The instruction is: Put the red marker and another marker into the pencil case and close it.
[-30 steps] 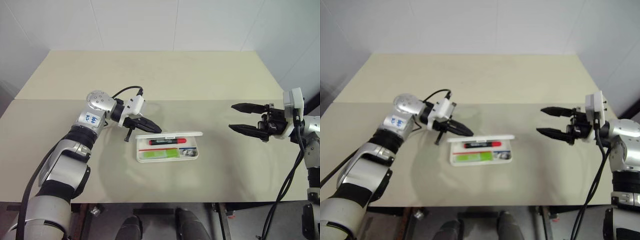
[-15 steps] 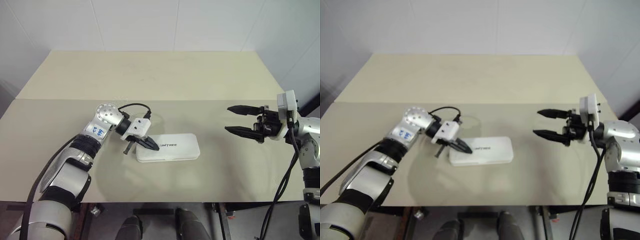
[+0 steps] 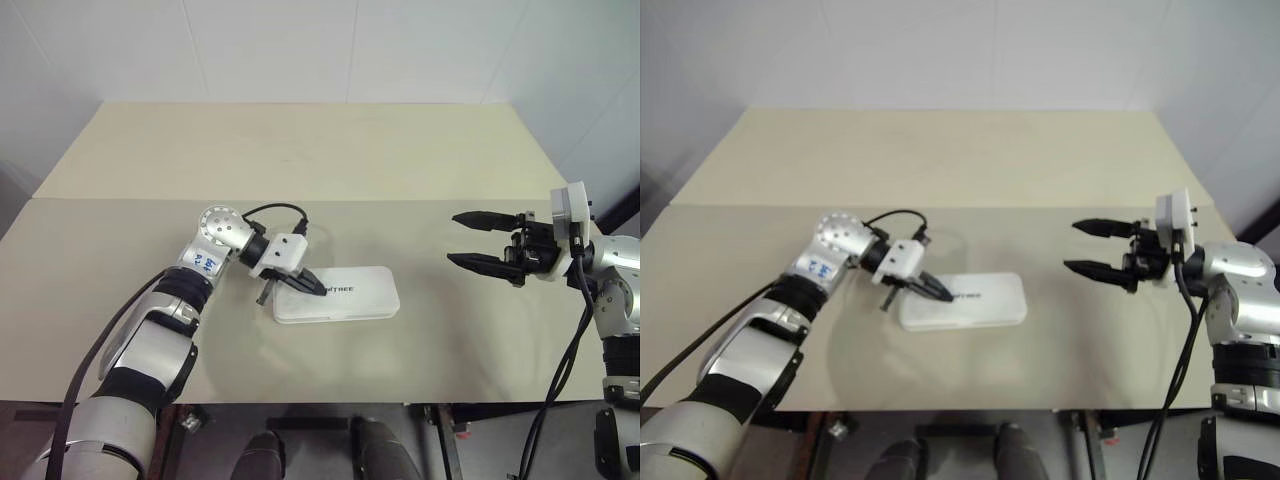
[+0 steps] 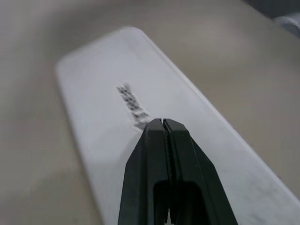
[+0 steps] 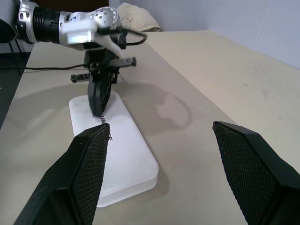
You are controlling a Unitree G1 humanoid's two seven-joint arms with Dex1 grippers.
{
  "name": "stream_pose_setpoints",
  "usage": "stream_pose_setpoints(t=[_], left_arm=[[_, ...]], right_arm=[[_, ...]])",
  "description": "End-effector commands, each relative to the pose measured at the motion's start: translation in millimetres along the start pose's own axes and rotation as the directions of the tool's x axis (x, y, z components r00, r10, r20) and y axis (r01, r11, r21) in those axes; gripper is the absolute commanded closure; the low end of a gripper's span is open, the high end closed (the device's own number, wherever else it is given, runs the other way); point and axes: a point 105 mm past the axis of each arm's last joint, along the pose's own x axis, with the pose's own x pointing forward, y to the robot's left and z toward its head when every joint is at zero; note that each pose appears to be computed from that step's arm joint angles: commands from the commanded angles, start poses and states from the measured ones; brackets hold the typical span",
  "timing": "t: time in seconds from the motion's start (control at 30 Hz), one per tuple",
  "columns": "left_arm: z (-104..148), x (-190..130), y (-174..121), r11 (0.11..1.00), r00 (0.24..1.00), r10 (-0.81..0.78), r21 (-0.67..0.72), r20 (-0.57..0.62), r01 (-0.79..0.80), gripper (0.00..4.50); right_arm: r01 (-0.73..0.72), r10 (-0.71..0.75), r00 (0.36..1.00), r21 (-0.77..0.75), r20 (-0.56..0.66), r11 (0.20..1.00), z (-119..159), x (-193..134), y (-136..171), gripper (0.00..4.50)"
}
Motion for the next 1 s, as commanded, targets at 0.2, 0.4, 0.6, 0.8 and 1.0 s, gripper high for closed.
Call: stream_pose_setpoints(t=[0.2, 0.4, 0.6, 0.8, 1.0], left_arm=[[30.4, -30.6, -20.2, 0.968, 0.943, 0.249, -0.092, 0.222, -0.234, 4.30], [37.2, -61.5, -72.8, 0.943, 0.936, 0.273, -0.256, 0.221, -0.214, 2.60], [36.3, -88.0, -88.7, 0.905, 0.915, 0.378, -0.263, 0.143, -0.333, 0.58], [43.2, -104.2, -86.0, 0.867, 0.865, 0.477, -0.246, 0.155, -0.434, 0.04], [47.5, -120.0, -82.4, 0.836, 0.831, 0.535, -0.236, 0.151, -0.495, 0.04]], right_arm=[[-0.017, 0.017, 1.000, -0.028, 0.019, 0.999, 5.7, 5.1, 0.1, 0.00], [-0.037, 0.037, 0.999, -0.026, 0.010, 0.999, 5.2, 8.7, -6.2, 0.00], [-0.079, 0.080, 0.997, -0.032, 0.005, 0.996, 6.1, 18.0, -16.5, 0.00], [-0.120, 0.121, 0.993, -0.033, 0.003, 0.992, 3.8, 26.4, -20.8, 0.00], [-0.128, 0.128, 0.992, -0.025, -0.011, 0.991, -0.7, 25.6, -20.8, 0.00]])
